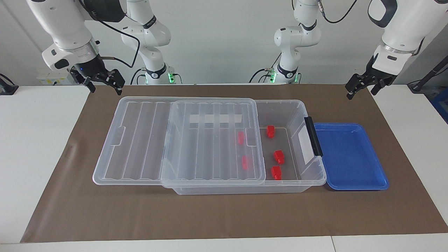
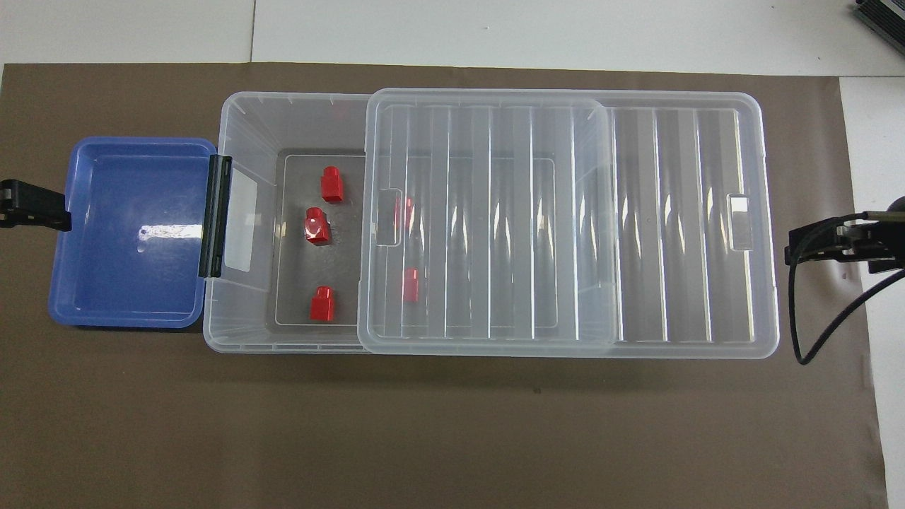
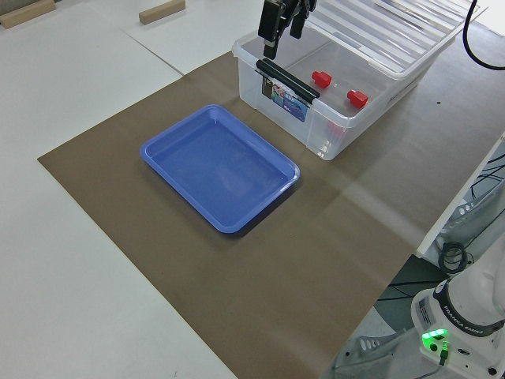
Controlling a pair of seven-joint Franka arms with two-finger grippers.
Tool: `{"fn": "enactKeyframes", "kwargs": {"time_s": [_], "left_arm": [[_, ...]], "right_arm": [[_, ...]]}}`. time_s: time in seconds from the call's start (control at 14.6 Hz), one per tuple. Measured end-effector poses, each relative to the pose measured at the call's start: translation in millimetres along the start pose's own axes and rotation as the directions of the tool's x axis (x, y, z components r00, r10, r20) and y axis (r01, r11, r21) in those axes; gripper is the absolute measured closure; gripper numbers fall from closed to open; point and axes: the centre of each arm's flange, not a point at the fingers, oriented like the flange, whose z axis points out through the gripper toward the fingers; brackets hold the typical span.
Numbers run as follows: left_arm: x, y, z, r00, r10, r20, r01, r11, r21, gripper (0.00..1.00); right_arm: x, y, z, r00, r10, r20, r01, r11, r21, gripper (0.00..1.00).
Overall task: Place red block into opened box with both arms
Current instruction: 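Withdraw the left gripper back over the blue tray, then reach the right gripper to the edge of the clear lid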
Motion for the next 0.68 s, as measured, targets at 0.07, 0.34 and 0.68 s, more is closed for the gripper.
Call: {"fn": "enactKeyframes", "kwargs": {"time_s": [0.07, 0.34, 0.68], "left_arm": [[0, -1, 1, 1.000, 0.002, 0.002, -0.002, 1.000, 0.000, 0.00], [-1, -1, 3, 1.000, 0.005, 0.004, -0.005, 1.000, 0.000, 0.00], [-1, -1, 3, 1.000, 0.006, 0.003, -0.006, 1.000, 0.000, 0.00]], "right_arm": [[0, 0, 0, 1.000, 0.000, 0.000, 0.000, 1.000, 0.000, 0.00], [0, 1, 0, 1.000, 0.002, 0.000, -0.002, 1.000, 0.000, 0.00], [9, 13, 5, 0.996, -0.075, -0.048, 0.076, 0.997, 0.003, 0.18]]}}
